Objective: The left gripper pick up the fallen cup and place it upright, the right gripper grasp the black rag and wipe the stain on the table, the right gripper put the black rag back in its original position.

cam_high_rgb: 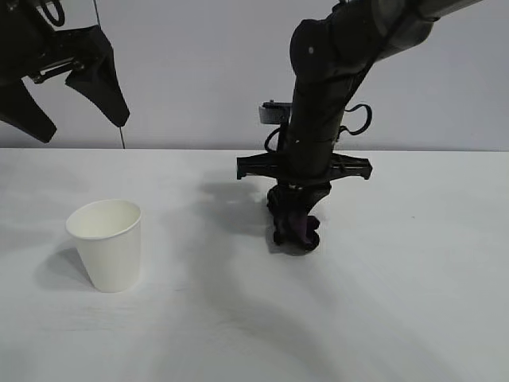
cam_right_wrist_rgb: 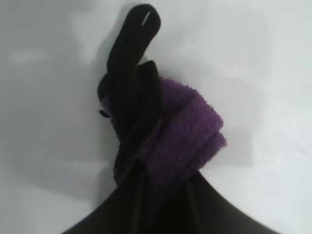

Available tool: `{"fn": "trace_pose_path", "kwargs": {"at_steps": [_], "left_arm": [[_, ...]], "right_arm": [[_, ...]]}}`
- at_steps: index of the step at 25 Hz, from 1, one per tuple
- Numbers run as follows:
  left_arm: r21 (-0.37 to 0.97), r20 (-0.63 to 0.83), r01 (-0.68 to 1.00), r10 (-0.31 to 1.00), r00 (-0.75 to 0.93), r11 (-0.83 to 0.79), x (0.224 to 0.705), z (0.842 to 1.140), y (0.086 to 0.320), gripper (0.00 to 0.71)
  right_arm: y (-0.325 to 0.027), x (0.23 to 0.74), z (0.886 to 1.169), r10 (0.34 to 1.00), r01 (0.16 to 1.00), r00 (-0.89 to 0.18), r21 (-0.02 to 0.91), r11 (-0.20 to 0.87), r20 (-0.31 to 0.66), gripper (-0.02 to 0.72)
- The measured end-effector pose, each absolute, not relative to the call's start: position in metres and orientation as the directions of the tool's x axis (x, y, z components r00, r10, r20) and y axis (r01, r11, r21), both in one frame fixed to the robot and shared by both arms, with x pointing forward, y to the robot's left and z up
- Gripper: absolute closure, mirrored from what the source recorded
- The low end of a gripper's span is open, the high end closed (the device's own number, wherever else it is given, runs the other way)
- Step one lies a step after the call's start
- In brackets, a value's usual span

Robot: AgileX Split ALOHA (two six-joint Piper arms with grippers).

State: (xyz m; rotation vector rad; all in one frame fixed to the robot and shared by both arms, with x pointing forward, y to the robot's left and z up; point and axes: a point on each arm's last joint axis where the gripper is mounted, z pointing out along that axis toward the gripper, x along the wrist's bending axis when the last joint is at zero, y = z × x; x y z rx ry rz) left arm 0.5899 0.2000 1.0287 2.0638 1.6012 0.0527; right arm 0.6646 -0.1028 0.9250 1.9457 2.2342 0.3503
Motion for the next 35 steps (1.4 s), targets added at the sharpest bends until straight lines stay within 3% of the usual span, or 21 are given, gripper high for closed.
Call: {"fn": "trace_pose_path", "kwargs": {"at_steps": [3, 6, 11, 15, 22, 26, 35], "left_arm": [[0.420, -0.280, 0.893, 0.912, 0.300, -0.164, 0.590, 1.029, 0.200, 0.017], [0.415, -0.281, 0.894, 0.912, 0.300, -0.166, 0.589, 1.028, 0.200, 0.017], [0.404, -0.287, 0.900, 0.912, 0.294, -0.163, 0.588, 1.028, 0.200, 0.017], [0.395, -0.291, 0.905, 0.912, 0.289, -0.161, 0.588, 1.028, 0.200, 0.017], [0.393, -0.292, 0.905, 0.912, 0.288, -0.161, 0.587, 1.028, 0.200, 0.017], [0.392, -0.293, 0.906, 0.912, 0.288, -0.160, 0.587, 1.028, 0.200, 0.017], [0.391, -0.293, 0.906, 0.912, 0.288, -0.160, 0.587, 1.028, 0.200, 0.017]], "right_arm": [[-0.107, 0.656, 0.959, 0.985, 0.946, -0.171, 0.283, 0.156, 0.030, 0.300], [-0.111, 0.648, 0.983, 0.981, 0.942, -0.191, 0.283, 0.178, 0.022, 0.202], [-0.119, 0.638, 1.004, 0.983, 0.941, -0.179, 0.296, 0.162, 0.029, 0.176], [-0.146, 0.622, 1.008, 0.991, 0.953, -0.125, 0.284, 0.108, 0.041, 0.171], [-0.205, 0.590, 1.028, 0.977, 0.922, 0.028, 0.373, -0.107, 0.210, 0.169], [-0.206, 0.587, 1.035, 0.963, 0.910, 0.028, 0.392, -0.136, 0.270, 0.169], [-0.205, 0.587, 1.034, 0.961, 0.910, 0.028, 0.391, -0.139, 0.275, 0.169]]}}
